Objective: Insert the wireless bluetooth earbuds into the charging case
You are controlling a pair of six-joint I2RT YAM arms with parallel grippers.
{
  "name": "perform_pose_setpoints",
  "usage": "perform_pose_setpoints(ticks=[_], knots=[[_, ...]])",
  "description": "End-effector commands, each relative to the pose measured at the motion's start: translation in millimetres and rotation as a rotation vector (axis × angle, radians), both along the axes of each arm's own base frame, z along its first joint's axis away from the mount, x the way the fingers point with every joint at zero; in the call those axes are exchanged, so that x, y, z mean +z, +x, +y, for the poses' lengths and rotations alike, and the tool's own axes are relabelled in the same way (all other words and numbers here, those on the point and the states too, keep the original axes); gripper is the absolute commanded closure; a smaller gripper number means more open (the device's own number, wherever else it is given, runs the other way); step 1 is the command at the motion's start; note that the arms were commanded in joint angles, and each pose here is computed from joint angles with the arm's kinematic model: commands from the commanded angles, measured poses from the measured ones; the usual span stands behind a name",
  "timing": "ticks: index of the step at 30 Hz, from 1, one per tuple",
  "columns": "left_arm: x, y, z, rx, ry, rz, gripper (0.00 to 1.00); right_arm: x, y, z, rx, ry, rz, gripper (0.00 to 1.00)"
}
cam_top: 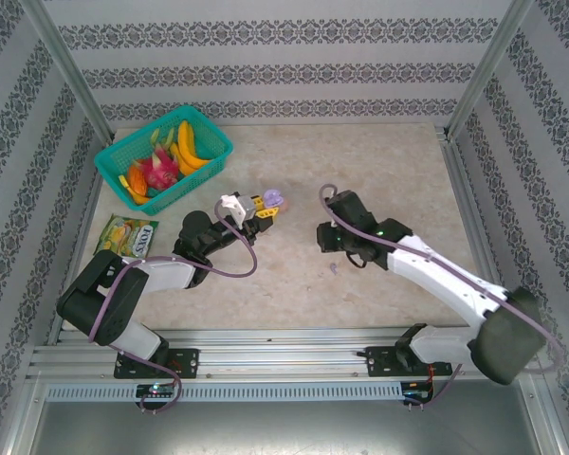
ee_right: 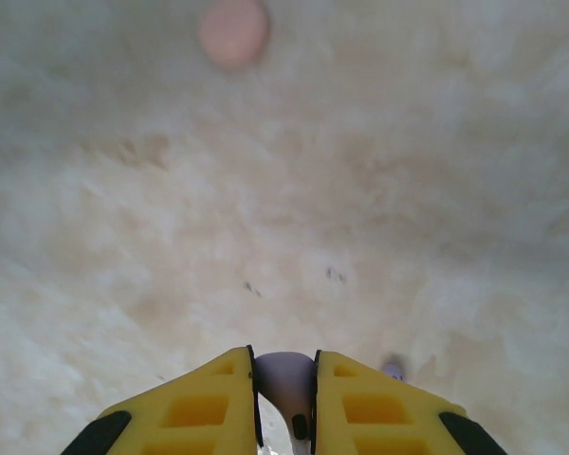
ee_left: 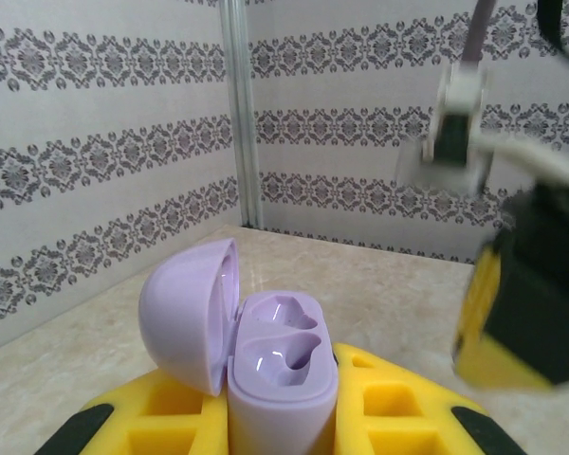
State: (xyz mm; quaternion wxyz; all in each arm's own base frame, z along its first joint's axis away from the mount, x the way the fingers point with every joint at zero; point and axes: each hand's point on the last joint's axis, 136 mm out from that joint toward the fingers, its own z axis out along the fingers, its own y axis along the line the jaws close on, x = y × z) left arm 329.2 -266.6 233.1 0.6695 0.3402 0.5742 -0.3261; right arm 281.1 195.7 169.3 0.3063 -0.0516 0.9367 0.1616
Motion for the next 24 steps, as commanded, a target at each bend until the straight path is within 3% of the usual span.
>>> perform_pose_setpoints(ticks=[1,6,11,24], knots=[[21.2,-11.2,-11.3,-0.079,-0.006,-0.057,1.0,75.8,18.5,3.0,0.01,0.092,-0.223,0.83],[29.9,-12.3,-18.0,-0.121,-0.006,-0.068,1.0,154.3,24.2,23.0,0.122,0.214,-0.452,0.82],[39.1,-7.8,-21.8,-0.13,-0.01,-0.087,1.0,199.5,24.7,43.8,0.234,0.301,-0.609,0.82],[65.7,9.2,-29.3,-0.126,-0.079,-0.117,1.0,220.5,30.0,72.3,0.348,0.408,-0.735,0.83]])
